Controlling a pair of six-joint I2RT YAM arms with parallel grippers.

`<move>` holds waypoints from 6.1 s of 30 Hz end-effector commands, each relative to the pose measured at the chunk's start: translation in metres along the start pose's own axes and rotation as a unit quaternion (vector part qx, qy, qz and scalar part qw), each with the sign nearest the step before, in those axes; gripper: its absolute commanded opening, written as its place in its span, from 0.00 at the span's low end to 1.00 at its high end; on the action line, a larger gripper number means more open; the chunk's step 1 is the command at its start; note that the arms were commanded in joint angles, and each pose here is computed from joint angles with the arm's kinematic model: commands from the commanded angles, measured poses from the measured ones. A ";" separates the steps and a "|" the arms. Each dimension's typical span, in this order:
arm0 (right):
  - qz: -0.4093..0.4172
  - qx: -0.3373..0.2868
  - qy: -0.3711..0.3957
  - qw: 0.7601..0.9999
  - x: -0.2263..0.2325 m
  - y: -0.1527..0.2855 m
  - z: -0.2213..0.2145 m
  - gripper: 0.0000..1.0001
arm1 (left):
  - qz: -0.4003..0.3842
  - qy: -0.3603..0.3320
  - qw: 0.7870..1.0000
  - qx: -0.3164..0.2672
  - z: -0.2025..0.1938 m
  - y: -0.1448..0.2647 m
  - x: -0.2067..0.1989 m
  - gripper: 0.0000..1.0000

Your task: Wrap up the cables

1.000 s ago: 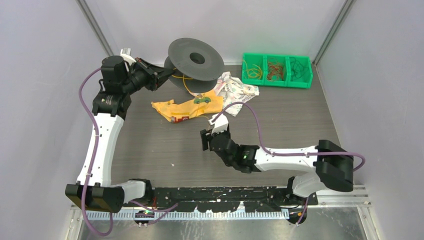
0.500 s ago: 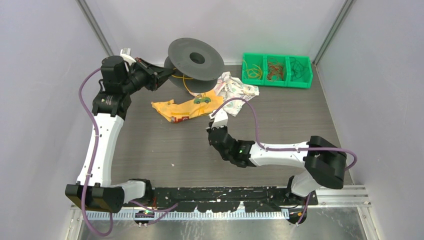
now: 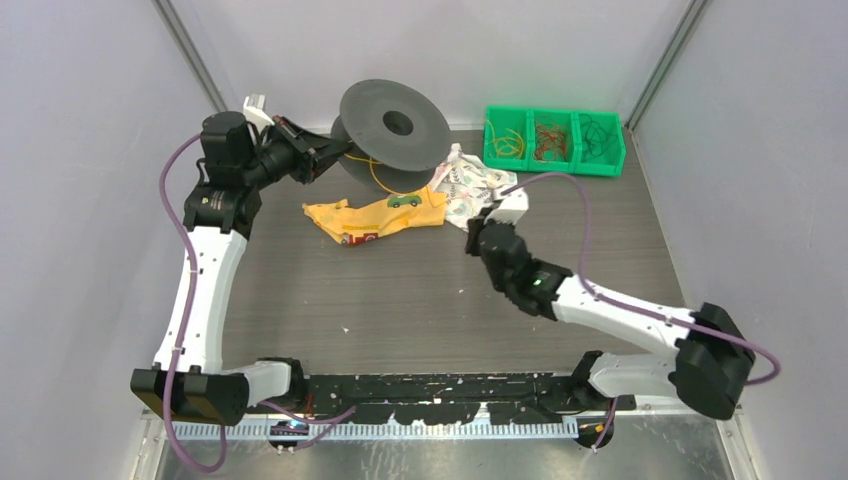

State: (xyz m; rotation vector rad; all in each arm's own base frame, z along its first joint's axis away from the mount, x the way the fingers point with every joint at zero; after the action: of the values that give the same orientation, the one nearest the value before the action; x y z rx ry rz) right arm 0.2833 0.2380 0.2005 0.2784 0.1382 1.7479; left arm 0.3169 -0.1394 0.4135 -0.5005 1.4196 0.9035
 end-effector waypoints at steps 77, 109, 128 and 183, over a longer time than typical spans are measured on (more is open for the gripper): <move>0.184 -0.064 -0.135 0.971 -0.023 0.015 0.281 0.01 | 0.179 -0.528 0.797 0.231 -0.144 -0.065 0.117 0.01; 0.289 -0.048 -0.126 0.948 0.048 0.082 0.264 0.01 | 0.217 -0.331 0.918 0.036 -0.085 -0.107 0.092 0.01; 0.398 0.070 -0.095 0.910 0.133 0.118 0.186 0.01 | 0.222 -0.236 0.945 -0.049 -0.038 -0.116 0.087 0.01; 0.223 0.132 -0.241 0.935 0.007 0.020 0.095 0.01 | -0.060 0.019 0.998 0.017 -0.005 -0.040 -0.011 0.01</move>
State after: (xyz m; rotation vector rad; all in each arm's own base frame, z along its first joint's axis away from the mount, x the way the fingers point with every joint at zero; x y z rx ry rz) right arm 0.2834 0.2408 0.2813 1.0146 0.0076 2.0164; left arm 0.3598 -0.1622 0.3587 -0.5027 1.5554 0.9736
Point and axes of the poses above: each gripper's point midway between its finger pads, its own y axis back along the fingers, its own x axis along the line the jaws close on, z = x × y, the point moved 2 cm from there along y, back along the fingers, and after that the axes turned 9 degrees about y, right-handed, at the moved point
